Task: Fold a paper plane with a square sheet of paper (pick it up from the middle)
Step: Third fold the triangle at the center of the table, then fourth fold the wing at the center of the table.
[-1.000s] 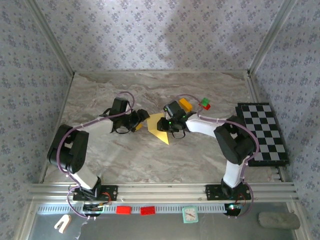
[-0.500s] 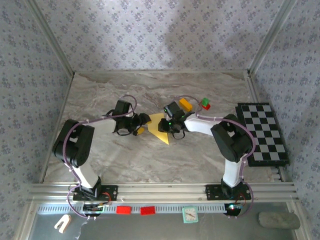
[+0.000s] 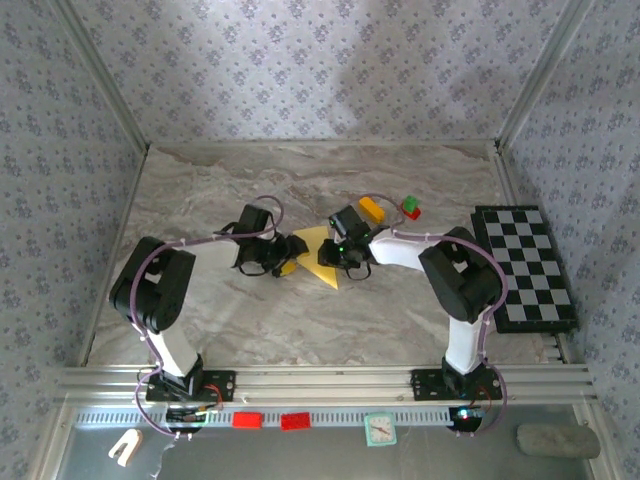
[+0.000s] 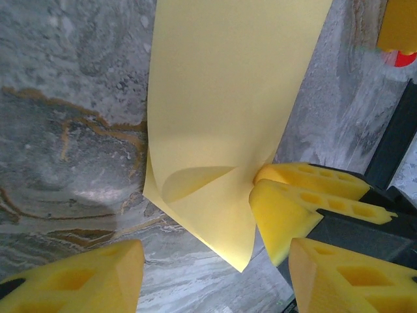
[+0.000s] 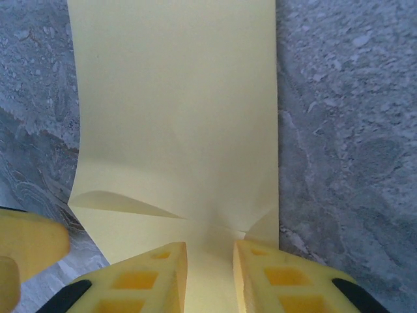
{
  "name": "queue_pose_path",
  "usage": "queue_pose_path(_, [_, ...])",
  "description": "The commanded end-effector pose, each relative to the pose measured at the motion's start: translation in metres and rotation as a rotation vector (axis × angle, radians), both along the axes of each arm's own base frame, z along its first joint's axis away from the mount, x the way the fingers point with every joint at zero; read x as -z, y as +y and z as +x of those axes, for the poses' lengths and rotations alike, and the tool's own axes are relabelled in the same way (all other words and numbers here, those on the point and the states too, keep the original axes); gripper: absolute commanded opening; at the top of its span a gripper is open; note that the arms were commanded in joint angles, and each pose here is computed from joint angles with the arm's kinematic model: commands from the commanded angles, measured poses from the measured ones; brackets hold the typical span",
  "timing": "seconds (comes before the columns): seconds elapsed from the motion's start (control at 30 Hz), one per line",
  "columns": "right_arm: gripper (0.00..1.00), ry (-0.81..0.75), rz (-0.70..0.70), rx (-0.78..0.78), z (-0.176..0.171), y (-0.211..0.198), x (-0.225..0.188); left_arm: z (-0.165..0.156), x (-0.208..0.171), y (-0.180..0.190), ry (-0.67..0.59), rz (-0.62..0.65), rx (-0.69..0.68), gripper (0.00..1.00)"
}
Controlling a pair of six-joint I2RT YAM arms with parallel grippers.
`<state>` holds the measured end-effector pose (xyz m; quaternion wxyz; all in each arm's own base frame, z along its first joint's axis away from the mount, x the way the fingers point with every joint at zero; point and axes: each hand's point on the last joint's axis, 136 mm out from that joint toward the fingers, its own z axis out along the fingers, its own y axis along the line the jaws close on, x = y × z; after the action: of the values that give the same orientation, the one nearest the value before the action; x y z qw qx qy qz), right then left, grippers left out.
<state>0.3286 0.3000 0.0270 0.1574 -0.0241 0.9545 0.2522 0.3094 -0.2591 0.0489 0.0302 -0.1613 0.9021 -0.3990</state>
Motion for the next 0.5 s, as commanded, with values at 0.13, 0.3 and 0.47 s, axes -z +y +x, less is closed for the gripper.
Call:
queue_pose_path(0.13, [0.28, 0.057, -0.028, 0.015, -0.013, -0.013, 0.018, 0.004, 0.002, -0.013, -0.003, 0.000, 0.035, 0.56])
queue_pose_path(0.3, [0.28, 0.058, -0.022, 0.008, -0.014, -0.014, 0.018, 0.008, 0.005, -0.017, -0.003, 0.005, 0.042, 0.55])
queue_pose_path(0.47, [0.28, 0.053, -0.021, 0.000, -0.013, -0.014, 0.016, 0.011, 0.002, -0.020, -0.014, -0.008, 0.046, 0.51])
